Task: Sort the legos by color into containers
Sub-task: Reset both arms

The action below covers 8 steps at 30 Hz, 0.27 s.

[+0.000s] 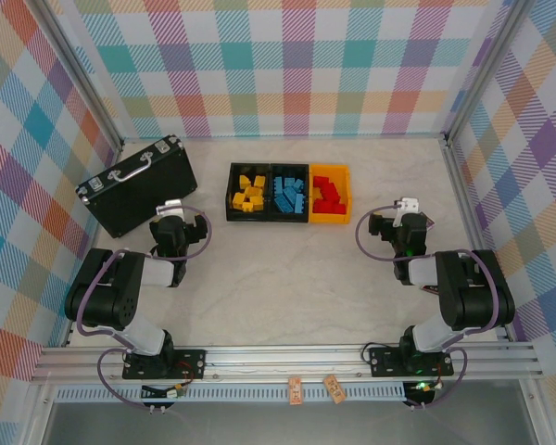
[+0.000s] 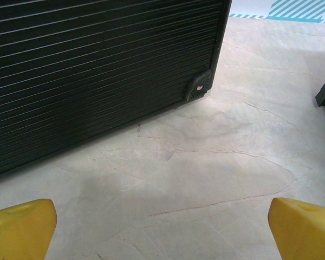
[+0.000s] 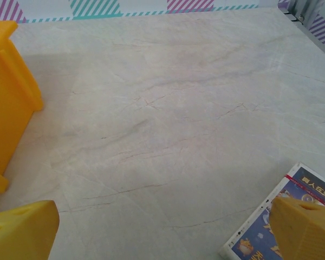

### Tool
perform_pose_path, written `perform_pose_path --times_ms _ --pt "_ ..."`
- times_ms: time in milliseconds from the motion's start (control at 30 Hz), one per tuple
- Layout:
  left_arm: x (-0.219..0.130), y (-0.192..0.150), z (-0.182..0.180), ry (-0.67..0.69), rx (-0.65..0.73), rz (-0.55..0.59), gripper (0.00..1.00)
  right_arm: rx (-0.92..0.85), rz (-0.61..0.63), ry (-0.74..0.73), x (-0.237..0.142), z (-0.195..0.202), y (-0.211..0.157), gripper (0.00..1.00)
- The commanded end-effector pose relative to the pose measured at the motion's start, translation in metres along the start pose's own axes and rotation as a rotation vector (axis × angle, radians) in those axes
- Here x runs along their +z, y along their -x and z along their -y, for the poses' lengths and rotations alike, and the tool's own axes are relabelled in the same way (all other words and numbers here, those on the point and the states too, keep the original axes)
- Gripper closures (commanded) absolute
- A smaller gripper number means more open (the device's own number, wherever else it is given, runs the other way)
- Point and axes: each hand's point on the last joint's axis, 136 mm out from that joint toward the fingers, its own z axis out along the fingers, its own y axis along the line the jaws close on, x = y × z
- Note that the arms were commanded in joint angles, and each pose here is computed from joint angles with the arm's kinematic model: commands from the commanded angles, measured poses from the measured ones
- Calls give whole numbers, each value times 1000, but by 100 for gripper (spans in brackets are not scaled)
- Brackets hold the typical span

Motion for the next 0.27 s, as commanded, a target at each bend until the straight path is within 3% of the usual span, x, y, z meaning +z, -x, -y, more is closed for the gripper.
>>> perform_pose_path --times_ms 0,233 --pt "-1 5 1 -10 5 28 1 26 32 42 2 -6 13 1" --pt "-1 5 1 -10 4 29 1 20 40 57 0 -8 14 1"
